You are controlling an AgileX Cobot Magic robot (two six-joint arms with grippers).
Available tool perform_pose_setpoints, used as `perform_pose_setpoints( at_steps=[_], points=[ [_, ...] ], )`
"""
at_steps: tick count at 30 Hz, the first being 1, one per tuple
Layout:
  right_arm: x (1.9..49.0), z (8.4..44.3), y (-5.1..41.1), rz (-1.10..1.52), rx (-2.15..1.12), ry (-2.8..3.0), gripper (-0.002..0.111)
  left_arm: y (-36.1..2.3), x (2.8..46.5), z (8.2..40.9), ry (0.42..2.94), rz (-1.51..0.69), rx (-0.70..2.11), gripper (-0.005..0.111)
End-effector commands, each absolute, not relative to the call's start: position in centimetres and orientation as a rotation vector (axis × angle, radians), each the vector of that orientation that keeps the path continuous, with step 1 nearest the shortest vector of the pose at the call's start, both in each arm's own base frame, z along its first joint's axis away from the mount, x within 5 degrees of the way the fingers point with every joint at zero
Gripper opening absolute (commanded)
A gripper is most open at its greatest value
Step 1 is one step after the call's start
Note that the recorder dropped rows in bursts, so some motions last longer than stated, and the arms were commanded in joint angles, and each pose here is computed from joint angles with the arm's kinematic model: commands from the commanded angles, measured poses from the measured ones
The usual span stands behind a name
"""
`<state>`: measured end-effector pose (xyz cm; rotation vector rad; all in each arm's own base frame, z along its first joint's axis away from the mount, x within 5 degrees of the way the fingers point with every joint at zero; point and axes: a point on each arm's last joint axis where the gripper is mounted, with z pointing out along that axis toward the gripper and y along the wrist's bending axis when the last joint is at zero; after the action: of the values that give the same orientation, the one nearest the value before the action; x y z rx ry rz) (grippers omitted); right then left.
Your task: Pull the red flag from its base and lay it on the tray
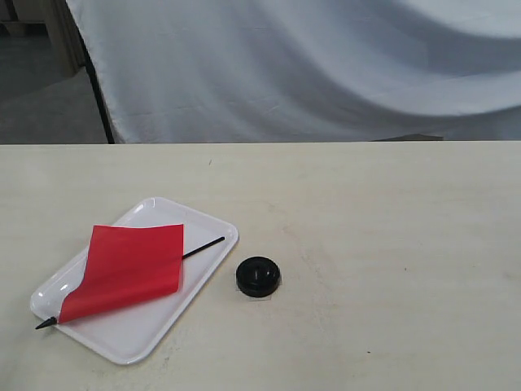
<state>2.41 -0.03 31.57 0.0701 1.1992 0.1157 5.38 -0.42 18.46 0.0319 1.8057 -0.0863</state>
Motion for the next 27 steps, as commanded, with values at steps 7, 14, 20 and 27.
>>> perform_pose_setpoints(
  at_steps=[7,14,20,27],
  points=[
    [4.7,25.1,0.0,0.178,0.144,1.433,0.002,-0.4,5.4,18.4,1.808,-0.088,0.037,0.000],
    [5.6,19.9,0.0,0.167,0.176,1.638,0.002,-0.4,5.4,18.4,1.808,-0.088,0.037,0.000],
    [5.6,20.0,-0.1,0.119,0.128,1.621,0.002,-0.4,5.4,18.4,1.808,-0.088,0.037,0.000],
    [5.6,19.7,-0.2,0.083,0.109,1.664,0.002,-0.4,5.4,18.4,1.808,-0.088,0.037,0.000]
  ],
)
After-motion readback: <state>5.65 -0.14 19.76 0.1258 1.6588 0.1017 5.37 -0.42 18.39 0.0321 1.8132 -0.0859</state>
